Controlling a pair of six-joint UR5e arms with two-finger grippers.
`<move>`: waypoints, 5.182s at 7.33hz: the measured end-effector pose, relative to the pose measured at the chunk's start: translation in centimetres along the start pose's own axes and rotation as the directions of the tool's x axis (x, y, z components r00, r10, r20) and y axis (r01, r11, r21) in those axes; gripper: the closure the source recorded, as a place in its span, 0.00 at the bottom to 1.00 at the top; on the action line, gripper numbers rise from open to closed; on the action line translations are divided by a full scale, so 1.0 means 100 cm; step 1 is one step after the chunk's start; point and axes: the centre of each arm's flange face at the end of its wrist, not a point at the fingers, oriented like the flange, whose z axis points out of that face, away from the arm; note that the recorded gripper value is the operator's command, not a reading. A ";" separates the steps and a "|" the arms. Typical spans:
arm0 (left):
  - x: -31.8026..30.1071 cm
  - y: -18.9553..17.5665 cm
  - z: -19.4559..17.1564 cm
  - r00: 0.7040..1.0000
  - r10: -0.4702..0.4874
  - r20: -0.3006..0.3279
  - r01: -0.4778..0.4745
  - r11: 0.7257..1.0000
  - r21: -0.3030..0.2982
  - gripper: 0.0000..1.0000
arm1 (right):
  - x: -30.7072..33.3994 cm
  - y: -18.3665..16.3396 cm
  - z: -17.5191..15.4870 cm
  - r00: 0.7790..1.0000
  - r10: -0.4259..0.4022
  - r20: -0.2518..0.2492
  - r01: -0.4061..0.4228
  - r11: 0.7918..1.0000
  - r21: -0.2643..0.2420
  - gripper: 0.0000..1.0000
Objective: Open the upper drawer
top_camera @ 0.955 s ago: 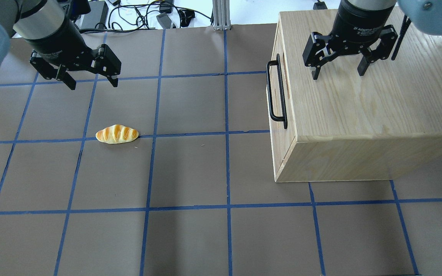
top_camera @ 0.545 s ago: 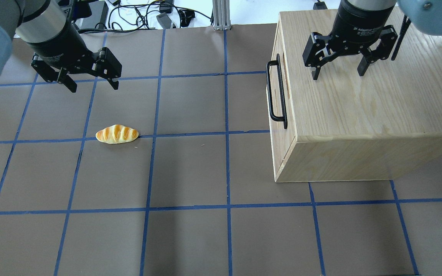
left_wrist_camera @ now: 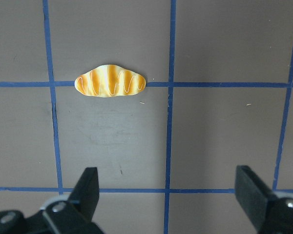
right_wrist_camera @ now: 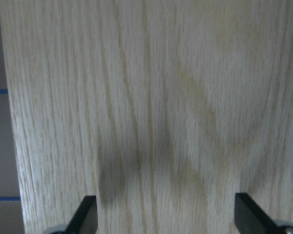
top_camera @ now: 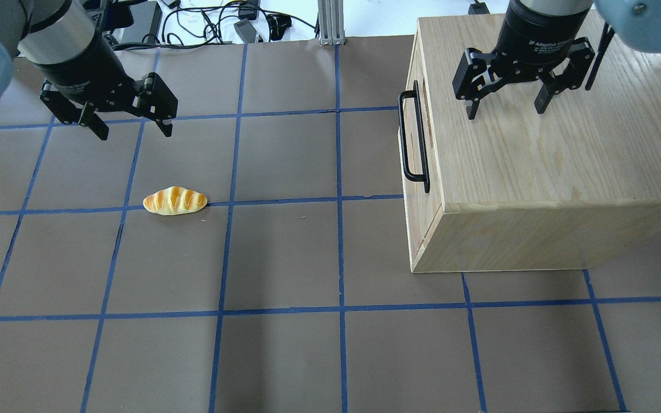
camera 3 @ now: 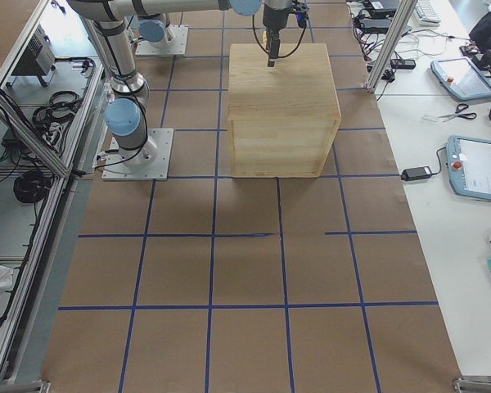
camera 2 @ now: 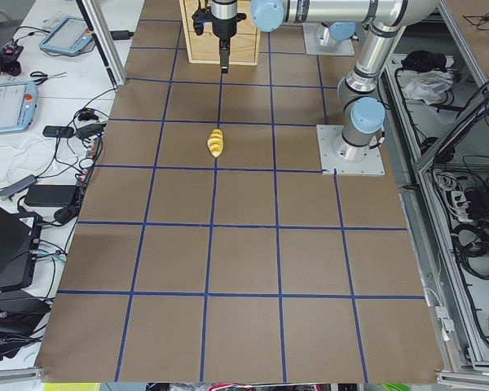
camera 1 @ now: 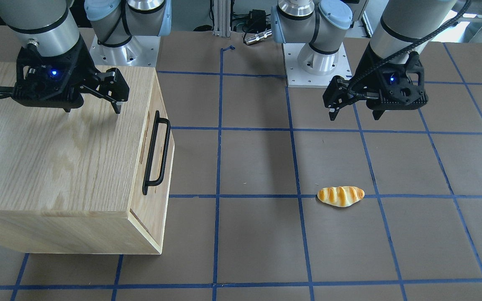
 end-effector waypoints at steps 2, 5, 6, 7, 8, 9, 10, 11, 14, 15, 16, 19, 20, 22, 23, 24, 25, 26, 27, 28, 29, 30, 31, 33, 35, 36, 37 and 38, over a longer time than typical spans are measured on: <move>-0.004 -0.002 0.002 0.999 0.001 0.038 0.000 1.000 -0.008 0.00 | 0.000 0.000 0.000 1.000 0.000 0.000 0.000 1.000 0.000 0.00; -0.001 -0.010 0.004 1.000 -0.006 0.000 0.006 1.000 -0.002 0.00 | 0.000 0.000 0.000 1.000 -0.001 0.000 0.001 1.000 0.000 0.00; 0.006 -0.017 0.006 0.999 0.005 -0.040 -0.004 1.000 0.024 0.00 | 0.000 0.000 0.000 1.000 -0.001 0.000 0.001 1.000 0.000 0.00; 0.016 -0.025 0.007 0.996 0.019 -0.084 -0.014 0.998 0.065 0.00 | 0.000 0.000 0.000 1.000 -0.001 0.000 0.001 1.000 0.000 0.00; 0.032 -0.031 0.008 0.990 0.037 -0.135 -0.024 0.995 0.096 0.00 | 0.000 0.000 0.000 1.000 -0.001 0.000 0.001 1.000 0.000 0.00; 0.053 -0.035 0.010 0.984 0.062 -0.167 -0.041 0.991 0.127 0.00 | 0.000 0.000 0.000 1.000 -0.001 0.000 0.001 1.000 0.000 0.00; 0.081 -0.038 0.015 0.979 0.086 -0.184 -0.059 0.987 0.150 0.00 | 0.000 0.000 0.000 1.000 0.000 0.000 0.000 1.000 0.000 0.00; 0.110 -0.039 0.022 0.975 0.093 -0.200 -0.060 0.985 0.165 0.00 | 0.000 0.000 0.000 1.000 0.000 0.000 0.000 1.000 0.000 0.00; 0.205 -0.038 0.056 0.951 0.040 -0.305 0.011 0.987 0.162 0.00 | 0.000 0.000 0.000 1.000 0.000 0.000 0.000 1.000 0.000 0.00; 0.229 -0.038 0.068 0.946 0.030 -0.324 0.024 0.986 0.163 0.00 | 0.000 0.000 0.000 1.000 0.000 0.000 0.000 1.000 0.000 0.00; 0.248 -0.039 0.076 0.939 0.037 -0.341 0.023 0.985 0.171 0.00 | 0.000 0.000 0.000 1.000 0.000 0.000 0.000 1.000 0.000 0.00; 0.287 -0.040 0.079 0.924 0.066 -0.377 0.003 0.984 0.180 0.00 | 0.000 0.000 0.000 1.000 0.000 0.000 0.000 1.000 -0.001 0.00; 0.294 -0.039 0.081 0.923 0.070 -0.379 -0.002 0.984 0.177 0.00 | 0.000 0.000 0.000 1.000 -0.001 0.000 0.001 1.000 -0.001 0.00; 0.301 -0.037 0.085 0.922 0.077 -0.379 -0.011 0.985 0.172 0.00 | 0.000 0.000 0.000 1.000 0.000 0.000 0.000 1.000 0.000 0.00; 0.304 -0.037 0.087 0.922 0.079 -0.378 -0.015 0.986 0.169 0.00 | 0.000 0.000 0.000 1.000 0.000 0.000 0.000 1.000 0.000 0.00; 0.306 -0.037 0.092 0.923 0.079 -0.376 -0.019 0.986 0.163 0.00 | 0.000 0.000 0.000 1.000 0.000 0.000 0.000 1.000 0.000 0.00; 0.307 -0.038 0.096 0.924 0.080 -0.373 -0.021 0.987 0.158 0.00 | 0.000 0.000 0.000 1.000 -0.001 0.000 0.001 1.000 0.000 0.00; 0.308 -0.038 0.098 0.925 0.081 -0.372 -0.024 0.987 0.156 0.00 | 0.000 0.000 0.000 1.000 -0.001 0.000 0.001 1.000 0.000 0.00; 0.308 -0.038 0.098 0.925 0.086 -0.370 -0.028 0.987 0.158 0.00 | 0.000 0.000 0.000 1.000 0.000 0.000 0.000 1.000 0.000 0.00; 0.308 -0.039 0.097 0.926 0.092 -0.367 -0.033 0.986 0.163 0.00 | 0.000 0.000 0.000 1.000 0.000 0.000 0.000 1.000 0.000 0.00; 0.307 -0.039 0.096 0.927 0.095 -0.364 -0.035 0.985 0.169 0.00 | 0.000 0.000 0.000 1.000 0.000 0.000 0.000 1.000 -0.001 0.00; 0.306 -0.040 0.095 0.930 0.102 -0.353 -0.040 0.983 0.179 0.00 | 0.000 0.000 0.001 1.000 0.000 0.000 0.000 1.000 -0.001 0.00; 0.303 -0.042 0.094 0.937 0.117 -0.330 -0.054 0.980 0.194 0.00 | 0.000 0.000 0.000 1.000 -0.001 0.000 0.001 1.000 -0.001 0.00; 0.300 -0.043 0.095 0.945 0.137 -0.297 -0.075 0.975 0.211 0.00 | 0.000 0.000 0.000 1.000 -0.001 0.000 0.001 1.000 -0.001 0.00; 0.297 -0.046 0.095 0.950 0.153 -0.273 -0.091 0.970 0.225 0.00 | 0.000 0.000 0.000 1.000 -0.001 0.000 0.001 1.000 0.000 0.00; 0.296 -0.047 0.094 0.950 0.157 -0.269 -0.095 0.969 0.229 0.00 | 0.000 0.000 0.000 1.000 -0.001 0.000 0.001 1.000 0.000 0.00; 0.295 -0.047 0.093 0.951 0.157 -0.267 -0.095 0.968 0.231 0.00 | 0.000 0.000 0.000 1.000 -0.001 0.000 0.001 1.000 0.000 0.00; 0.293 -0.049 0.094 0.953 0.155 -0.262 -0.094 0.968 0.232 0.00 | 0.000 0.000 0.000 1.000 -0.001 0.000 0.001 1.000 0.000 0.00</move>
